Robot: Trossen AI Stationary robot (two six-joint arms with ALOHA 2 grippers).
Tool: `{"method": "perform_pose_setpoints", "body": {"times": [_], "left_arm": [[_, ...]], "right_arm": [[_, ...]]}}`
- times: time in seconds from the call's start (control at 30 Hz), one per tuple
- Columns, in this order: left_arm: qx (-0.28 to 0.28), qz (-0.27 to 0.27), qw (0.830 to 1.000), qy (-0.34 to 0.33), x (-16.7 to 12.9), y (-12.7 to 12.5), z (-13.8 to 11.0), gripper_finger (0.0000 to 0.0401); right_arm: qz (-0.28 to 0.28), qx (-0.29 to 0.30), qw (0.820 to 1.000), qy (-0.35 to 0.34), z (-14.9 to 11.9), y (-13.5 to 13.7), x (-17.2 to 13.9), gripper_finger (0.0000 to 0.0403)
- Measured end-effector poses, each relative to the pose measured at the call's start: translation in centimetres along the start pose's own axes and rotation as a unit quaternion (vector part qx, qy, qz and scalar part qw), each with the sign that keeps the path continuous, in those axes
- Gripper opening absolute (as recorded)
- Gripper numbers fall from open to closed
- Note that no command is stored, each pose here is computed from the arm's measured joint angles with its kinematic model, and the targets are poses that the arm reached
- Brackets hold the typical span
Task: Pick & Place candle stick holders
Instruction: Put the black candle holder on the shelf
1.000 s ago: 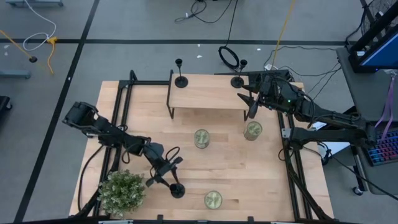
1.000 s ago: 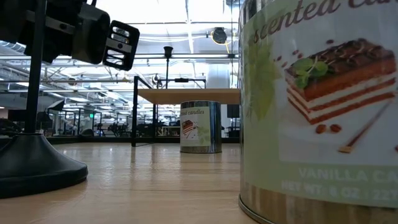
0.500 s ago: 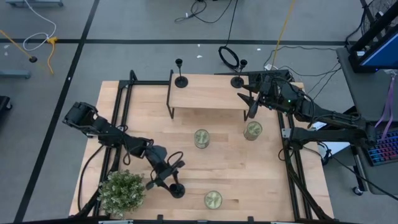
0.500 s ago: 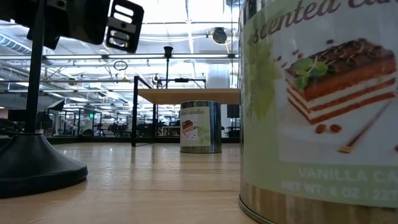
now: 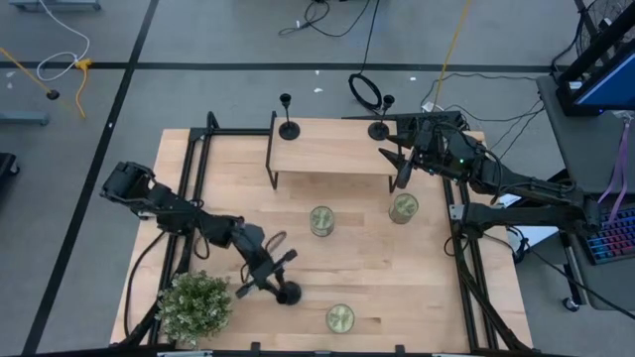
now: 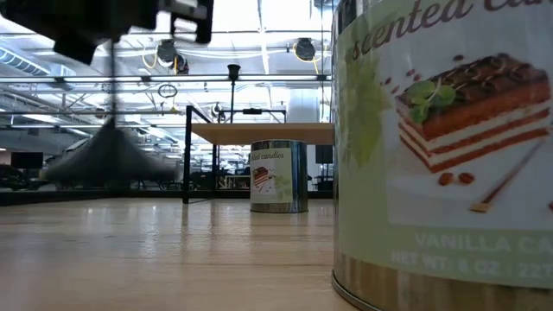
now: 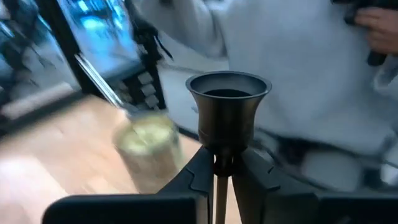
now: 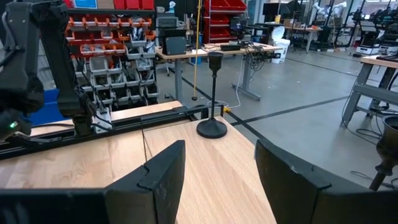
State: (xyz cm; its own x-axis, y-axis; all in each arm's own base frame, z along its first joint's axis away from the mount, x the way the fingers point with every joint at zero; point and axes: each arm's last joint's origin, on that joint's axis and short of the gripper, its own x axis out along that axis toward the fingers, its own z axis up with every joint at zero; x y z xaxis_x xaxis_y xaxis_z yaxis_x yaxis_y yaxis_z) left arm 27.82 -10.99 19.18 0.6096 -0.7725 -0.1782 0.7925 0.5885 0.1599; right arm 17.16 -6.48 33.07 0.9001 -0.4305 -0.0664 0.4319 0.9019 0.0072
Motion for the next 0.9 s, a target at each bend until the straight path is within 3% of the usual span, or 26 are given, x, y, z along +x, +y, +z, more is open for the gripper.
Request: {"method": "perform_pose_setpoints", "body": {"times": [0.27, 0.47, 0.57, 0.77, 0.9], "left_arm": [[0.082, 0.147, 0.985, -0.047, -3.7, 4.3, 4.4, 0.005], [0.102, 0.297, 0.948, -0.047, -7.5, 10.2, 9.5, 0.0039], [0.081, 0.361, 0.929, -0.029, -9.9, 13.2, 11.4, 0.0036], [0.04, 0.42, 0.907, -0.011, -12.9, 17.9, 11.6, 0.0053], [0.003, 0.449, 0.894, -0.009, -13.5, 20.5, 10.2, 0.0042]], "right_arm": [[-0.001, 0.0, 1.0, 0.0, 0.0, 0.0, 0.0, 0.0187], [-0.001, 0.0, 1.0, -0.002, 0.0, 0.0, 0.0, 0.0187], [-0.002, 0.0, 1.0, -0.002, 0.0, 0.0, 0.0, 0.0187], [-0.002, -0.001, 1.0, 0.0, 0.0, 0.0, 0.0, 0.0187], [-0.001, -0.003, 1.0, 0.0, 0.0, 0.0, 0.0, 0.0187]]}}
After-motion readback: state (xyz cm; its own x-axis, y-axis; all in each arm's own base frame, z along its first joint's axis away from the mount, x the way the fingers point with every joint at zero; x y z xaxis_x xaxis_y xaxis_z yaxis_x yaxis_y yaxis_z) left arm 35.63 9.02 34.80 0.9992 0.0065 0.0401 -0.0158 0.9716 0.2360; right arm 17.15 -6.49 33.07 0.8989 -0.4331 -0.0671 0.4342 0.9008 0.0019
